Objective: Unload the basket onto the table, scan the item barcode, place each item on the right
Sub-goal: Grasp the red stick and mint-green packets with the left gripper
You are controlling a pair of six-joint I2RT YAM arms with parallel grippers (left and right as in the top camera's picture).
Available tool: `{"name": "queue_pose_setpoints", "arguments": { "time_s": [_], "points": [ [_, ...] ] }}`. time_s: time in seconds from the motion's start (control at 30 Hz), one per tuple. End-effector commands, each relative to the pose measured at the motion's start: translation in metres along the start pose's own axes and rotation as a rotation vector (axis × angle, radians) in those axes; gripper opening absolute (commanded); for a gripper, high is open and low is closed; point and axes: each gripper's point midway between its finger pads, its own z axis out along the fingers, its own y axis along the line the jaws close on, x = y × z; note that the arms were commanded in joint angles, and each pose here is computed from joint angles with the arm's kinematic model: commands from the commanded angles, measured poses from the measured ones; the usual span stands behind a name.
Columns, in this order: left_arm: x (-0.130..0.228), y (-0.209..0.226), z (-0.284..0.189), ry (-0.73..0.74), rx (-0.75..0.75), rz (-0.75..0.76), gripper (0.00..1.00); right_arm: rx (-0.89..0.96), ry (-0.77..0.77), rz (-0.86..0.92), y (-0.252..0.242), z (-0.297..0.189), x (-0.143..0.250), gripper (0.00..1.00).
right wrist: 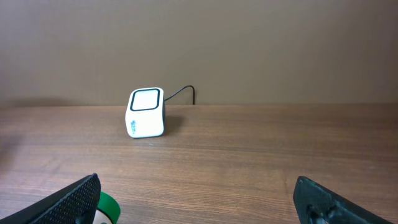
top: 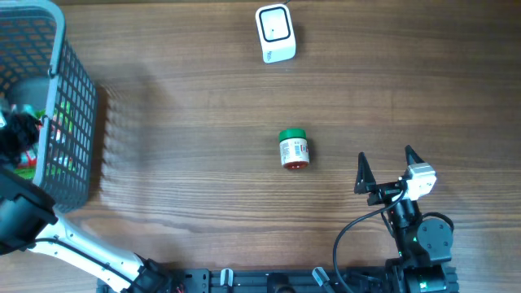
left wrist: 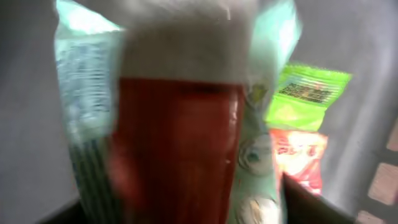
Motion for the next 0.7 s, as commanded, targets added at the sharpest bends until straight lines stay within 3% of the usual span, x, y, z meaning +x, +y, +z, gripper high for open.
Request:
{"name": "queue_pose_setpoints", "arguments": {
  "time_s": [0.0, 0.03, 0.07, 0.1, 0.17, 0.37, 0.47, 0.67],
  "points": [
    [0.053, 0.012, 0.048, 0.172, 0.03, -0.079, 0.27, 0.003, 0.0, 0.004, -0.001, 0.0, 0.0, 1.0],
    [0.054, 0.012, 0.048, 0.173, 0.03, -0.079, 0.27, 0.003, 0.0, 0.004, -0.001, 0.0, 0.0, 1.0],
    [0.054, 0.012, 0.048, 0.174, 0.03, -0.08, 0.36, 0.003, 0.0, 0.004, -0.001, 0.0, 0.0, 1.0],
    [0.054, 0.012, 0.048, 0.175, 0.033, -0.081, 0.36, 0.003, 0.0, 0.004, -0.001, 0.0, 0.0, 1.0],
    [0.054, 0.011, 0.048, 0.173, 0.034, -0.081, 0.08, 0.003, 0.0, 0.004, -0.001, 0.0, 0.0, 1.0],
    [0.046, 0.01, 0.046, 0.15, 0.041, -0.127, 0.04, 0.003, 0.0, 0.004, -0.001, 0.0, 0.0, 1.0],
    [0.011, 0.008, 0.016, 0.059, 0.007, -0.203, 0.04, 0.003, 0.0, 0.004, -0.001, 0.0, 0.0, 1.0],
    [-0.07, -0.023, -0.105, -0.258, -0.046, -0.283, 0.04, 0.003, 0.0, 0.004, -0.001, 0.0, 0.0, 1.0]
  ]
}}
